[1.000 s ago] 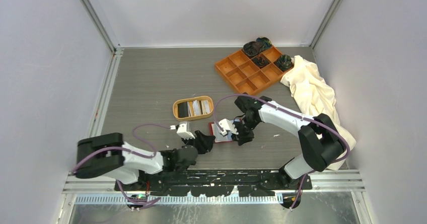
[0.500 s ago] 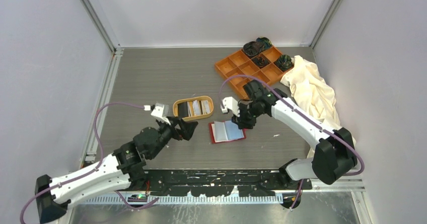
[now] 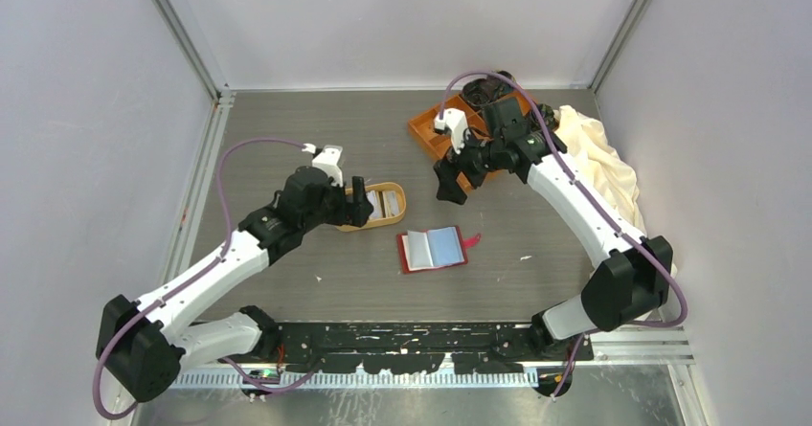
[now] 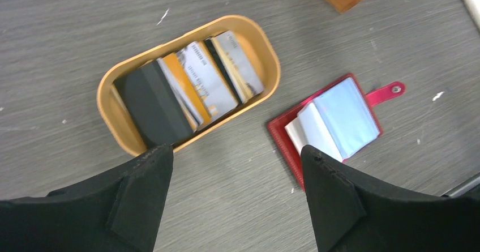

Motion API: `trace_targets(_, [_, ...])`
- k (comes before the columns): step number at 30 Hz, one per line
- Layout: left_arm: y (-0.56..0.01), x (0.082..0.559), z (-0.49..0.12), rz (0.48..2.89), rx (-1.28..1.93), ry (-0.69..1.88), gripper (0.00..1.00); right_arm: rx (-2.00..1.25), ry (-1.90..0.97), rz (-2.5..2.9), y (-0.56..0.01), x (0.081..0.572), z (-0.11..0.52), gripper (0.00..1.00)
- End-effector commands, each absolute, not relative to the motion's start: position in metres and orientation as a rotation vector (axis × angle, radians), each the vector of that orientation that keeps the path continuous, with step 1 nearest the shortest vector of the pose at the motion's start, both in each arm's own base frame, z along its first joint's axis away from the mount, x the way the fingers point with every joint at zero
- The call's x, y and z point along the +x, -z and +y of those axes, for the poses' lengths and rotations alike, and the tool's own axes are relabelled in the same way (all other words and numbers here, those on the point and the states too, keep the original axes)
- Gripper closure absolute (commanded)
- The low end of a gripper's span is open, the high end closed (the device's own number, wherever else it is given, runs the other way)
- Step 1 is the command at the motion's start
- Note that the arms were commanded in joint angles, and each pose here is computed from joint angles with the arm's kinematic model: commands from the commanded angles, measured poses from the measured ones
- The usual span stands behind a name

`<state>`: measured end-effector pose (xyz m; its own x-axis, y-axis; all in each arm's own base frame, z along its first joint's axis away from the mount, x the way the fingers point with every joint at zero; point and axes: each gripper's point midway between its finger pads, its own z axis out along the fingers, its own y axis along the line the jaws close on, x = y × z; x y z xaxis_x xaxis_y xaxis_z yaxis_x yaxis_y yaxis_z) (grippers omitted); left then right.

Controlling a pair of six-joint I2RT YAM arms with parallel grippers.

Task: Put the credit cards into the card holder
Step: Pick up the credit card from the storage box.

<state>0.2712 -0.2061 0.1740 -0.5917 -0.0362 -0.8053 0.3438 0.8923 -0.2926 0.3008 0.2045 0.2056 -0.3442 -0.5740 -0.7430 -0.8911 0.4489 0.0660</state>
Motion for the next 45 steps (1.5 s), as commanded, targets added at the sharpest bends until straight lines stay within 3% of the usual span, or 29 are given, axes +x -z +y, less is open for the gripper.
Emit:
trace_targets(1, [-0.171, 0.275, -0.184, 2.164, 0.209, 0.503, 0.18, -1.055, -0.662, 1.971, -0.23, 0.329, 0.225, 0.01])
trace_targets(5, [-0.199, 0.274, -0.187, 2.139, 0.173, 0.659, 0.21, -0.939, -0.965, 1.992, -0.234, 0.331, 0.26, 0.01])
trace_targets(7, [-0.222, 0.273, -0.185, 2.133, 0.177, 0.699, 0.21, -0.941, -1.15, 2.05, -0.231, 0.323, 0.28, 0.07])
trace_targets(11, [-0.254, 0.272, -0.174, 2.174, 0.282, 0.636, 0.2, -0.883, -1.028, 2.06, -0.213, 0.341, 0.316, 0.12])
trace_targets(17, [-0.199, 0.291, -0.142, 2.229, 0.21, 0.355, 0.24, -0.6, -1.01, 2.256, -0.172, 0.357, 0.356, 0.33])
trace_targets(24, [-0.197, 0.289, -0.115, 2.198, 0.175, 0.283, 0.27, -0.349, -0.968, 2.385, -0.133, 0.38, 0.377, 0.34])
trace_targets(33, [-0.146, 0.286, -0.115, 2.474, 0.221, 0.201, 0.49, -0.298, -0.93, 2.514, -0.083, 0.378, 0.388, 0.45])
trace_targets(37, [-0.139, 0.287, -0.115, 2.488, 0.216, 0.196, 0.52, -0.301, -0.932, 2.533, -0.077, 0.375, 0.389, 0.52])
trace_targets(45, [-0.124, 0.284, -0.119, 2.555, 0.231, 0.212, 0.54, -0.297, -1.002, 2.559, -0.072, 0.366, 0.396, 0.55])
